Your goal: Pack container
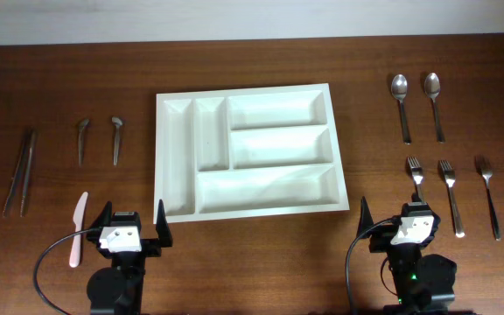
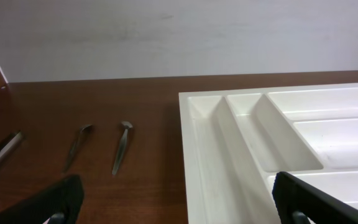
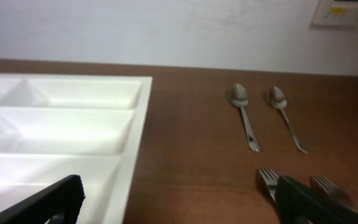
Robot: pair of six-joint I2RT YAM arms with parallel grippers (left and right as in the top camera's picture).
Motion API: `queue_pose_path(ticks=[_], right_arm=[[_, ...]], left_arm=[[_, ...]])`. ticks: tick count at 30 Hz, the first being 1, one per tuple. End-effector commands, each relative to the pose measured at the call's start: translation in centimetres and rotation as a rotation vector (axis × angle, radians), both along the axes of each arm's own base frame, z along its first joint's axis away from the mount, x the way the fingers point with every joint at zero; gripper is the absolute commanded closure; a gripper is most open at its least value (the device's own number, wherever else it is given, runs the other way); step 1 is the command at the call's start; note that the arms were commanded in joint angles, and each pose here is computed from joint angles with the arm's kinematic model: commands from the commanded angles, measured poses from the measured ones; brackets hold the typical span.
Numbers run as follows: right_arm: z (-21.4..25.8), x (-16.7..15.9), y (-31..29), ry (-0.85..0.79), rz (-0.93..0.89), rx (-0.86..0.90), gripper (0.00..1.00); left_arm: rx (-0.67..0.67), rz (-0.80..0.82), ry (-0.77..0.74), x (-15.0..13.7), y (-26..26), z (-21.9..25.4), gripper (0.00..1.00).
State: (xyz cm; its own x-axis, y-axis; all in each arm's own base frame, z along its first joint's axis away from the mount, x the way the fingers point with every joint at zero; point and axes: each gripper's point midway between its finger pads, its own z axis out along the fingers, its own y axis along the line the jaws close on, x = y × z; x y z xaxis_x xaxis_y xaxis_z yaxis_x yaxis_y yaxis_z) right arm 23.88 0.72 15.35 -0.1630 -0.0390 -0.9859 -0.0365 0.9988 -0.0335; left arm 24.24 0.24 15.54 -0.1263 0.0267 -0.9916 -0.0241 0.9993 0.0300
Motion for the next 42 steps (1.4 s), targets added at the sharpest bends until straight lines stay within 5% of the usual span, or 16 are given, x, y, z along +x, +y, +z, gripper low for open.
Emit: queue_pose_path(ticks=[1, 11, 21, 26, 32, 36, 42], right_arm=[[1.4, 0.0, 0.8, -0.051, 0.04, 0.024, 0.01], [12.6, -0.2, -3.8, -0.107, -0.214, -0.099, 0.01], [18.9, 8.0, -6.8, 0.533, -0.173, -0.039, 0.02], [20.4, 13.1, -9.9, 0.684, -0.192, 0.034, 0.01], [18.6, 19.1, -10.8, 0.709, -0.13, 0.024, 0.01], [12.5, 22.0, -11.6, 0.836, 0.013, -0.168, 0.01], [5.5, 25.7, -11.5, 0.916, 0.089, -0.087, 0.01]], left_arm=[[0.015, 0.0, -0.006, 0.0, 0.1, 0.0, 0.01], [0.015, 0.0, -0.006, 0.0, 0.1, 0.0, 0.01], [0.015, 0.0, -0.006, 0.0, 0.1, 0.0, 0.01], [0.015, 0.0, -0.006, 0.0, 0.1, 0.0, 0.01], [0.015, 0.0, -0.006, 0.0, 0.1, 0.0, 0.01], [0.015, 0.0, -0.006, 0.0, 0.1, 0.0, 0.01], [0.015, 0.0, -0.006, 0.0, 0.1, 0.0, 0.01]])
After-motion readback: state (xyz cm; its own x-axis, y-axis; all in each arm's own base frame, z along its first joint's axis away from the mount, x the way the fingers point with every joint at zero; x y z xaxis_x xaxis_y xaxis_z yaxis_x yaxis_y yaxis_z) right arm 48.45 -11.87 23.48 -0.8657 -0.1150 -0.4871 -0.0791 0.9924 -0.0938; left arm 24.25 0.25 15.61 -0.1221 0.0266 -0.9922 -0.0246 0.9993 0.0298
